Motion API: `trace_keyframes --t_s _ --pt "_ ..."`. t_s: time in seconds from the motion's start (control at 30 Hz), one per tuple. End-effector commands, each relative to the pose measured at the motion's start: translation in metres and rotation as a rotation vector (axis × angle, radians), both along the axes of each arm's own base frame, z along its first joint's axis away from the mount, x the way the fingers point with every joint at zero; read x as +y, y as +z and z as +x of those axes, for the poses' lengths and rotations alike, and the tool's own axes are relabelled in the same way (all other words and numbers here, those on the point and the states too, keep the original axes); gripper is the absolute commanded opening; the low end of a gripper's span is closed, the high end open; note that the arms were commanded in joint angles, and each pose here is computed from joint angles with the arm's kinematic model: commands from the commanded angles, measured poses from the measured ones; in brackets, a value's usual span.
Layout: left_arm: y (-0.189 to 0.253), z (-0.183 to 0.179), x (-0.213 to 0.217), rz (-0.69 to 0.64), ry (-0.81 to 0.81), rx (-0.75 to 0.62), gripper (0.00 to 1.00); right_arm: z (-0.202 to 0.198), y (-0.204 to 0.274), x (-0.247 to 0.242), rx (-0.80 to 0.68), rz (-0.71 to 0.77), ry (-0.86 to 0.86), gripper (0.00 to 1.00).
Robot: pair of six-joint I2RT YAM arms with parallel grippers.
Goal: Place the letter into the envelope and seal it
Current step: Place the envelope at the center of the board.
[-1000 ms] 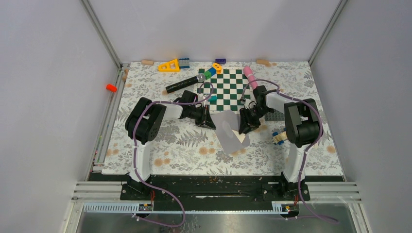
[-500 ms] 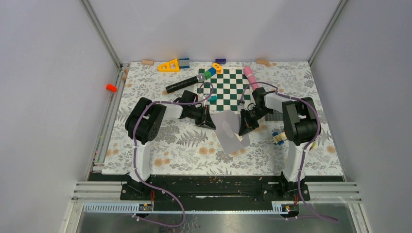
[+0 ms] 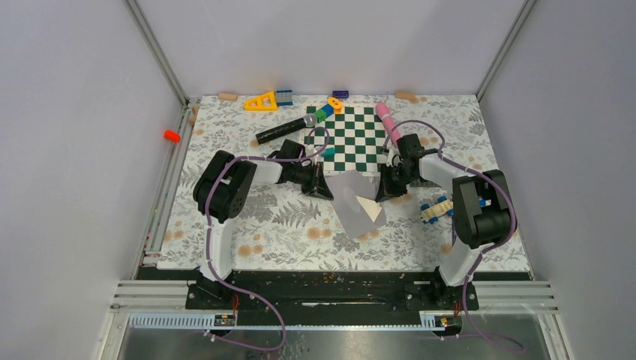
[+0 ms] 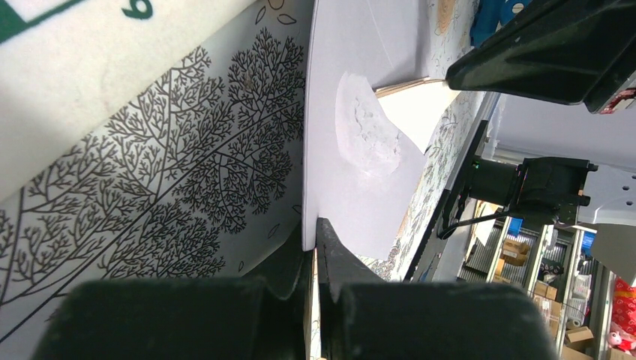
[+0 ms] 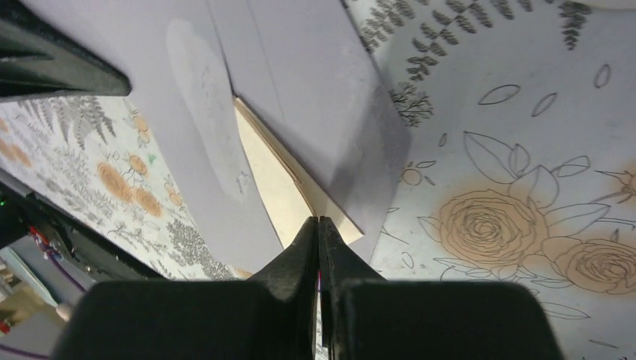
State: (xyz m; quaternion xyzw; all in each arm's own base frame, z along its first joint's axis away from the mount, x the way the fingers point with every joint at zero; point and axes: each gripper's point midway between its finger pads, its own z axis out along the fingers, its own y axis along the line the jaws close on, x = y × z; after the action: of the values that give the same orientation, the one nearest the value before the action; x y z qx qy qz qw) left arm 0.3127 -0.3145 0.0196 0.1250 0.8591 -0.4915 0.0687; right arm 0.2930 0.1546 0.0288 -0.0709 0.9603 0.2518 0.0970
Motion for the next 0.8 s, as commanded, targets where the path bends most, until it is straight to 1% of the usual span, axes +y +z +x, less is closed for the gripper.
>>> trace_keyframes --t_s 0.0,0.17,0.33,0.5,0.6,0.7,0.77 --pt "-0.021 -0.006 0.004 0.067 0.004 0.025 0.00 0.012 -0.003 -0.007 -0.036 -0.058 -0.093 0.00" --pt "-0.020 -0.006 0.004 0.064 0.003 0.022 0.00 0.013 -0.005 -0.006 -0.029 -0.073 -0.097 0.00" --pt "-0.019 -0.006 0.004 0.064 0.003 0.019 0.00 0.007 0.003 -0.021 -0.021 -0.165 -0.070 0.00" --pt "-0.019 -0.005 0.004 0.063 0.004 0.021 0.00 0.001 0.012 -0.032 -0.030 -0.218 -0.053 0.00" --pt "-0.019 -0.006 0.003 0.063 0.003 0.022 0.00 -0.004 0.010 -0.032 -0.011 -0.214 -0.039 0.00" --pt "-0.019 -0.006 0.003 0.063 0.004 0.022 0.00 -0.010 0.010 -0.023 0.019 -0.171 -0.011 0.00" --pt "-0.018 -0.005 0.004 0.064 0.005 0.019 0.00 -0.015 0.011 -0.016 0.036 -0.146 0.016 0.06"
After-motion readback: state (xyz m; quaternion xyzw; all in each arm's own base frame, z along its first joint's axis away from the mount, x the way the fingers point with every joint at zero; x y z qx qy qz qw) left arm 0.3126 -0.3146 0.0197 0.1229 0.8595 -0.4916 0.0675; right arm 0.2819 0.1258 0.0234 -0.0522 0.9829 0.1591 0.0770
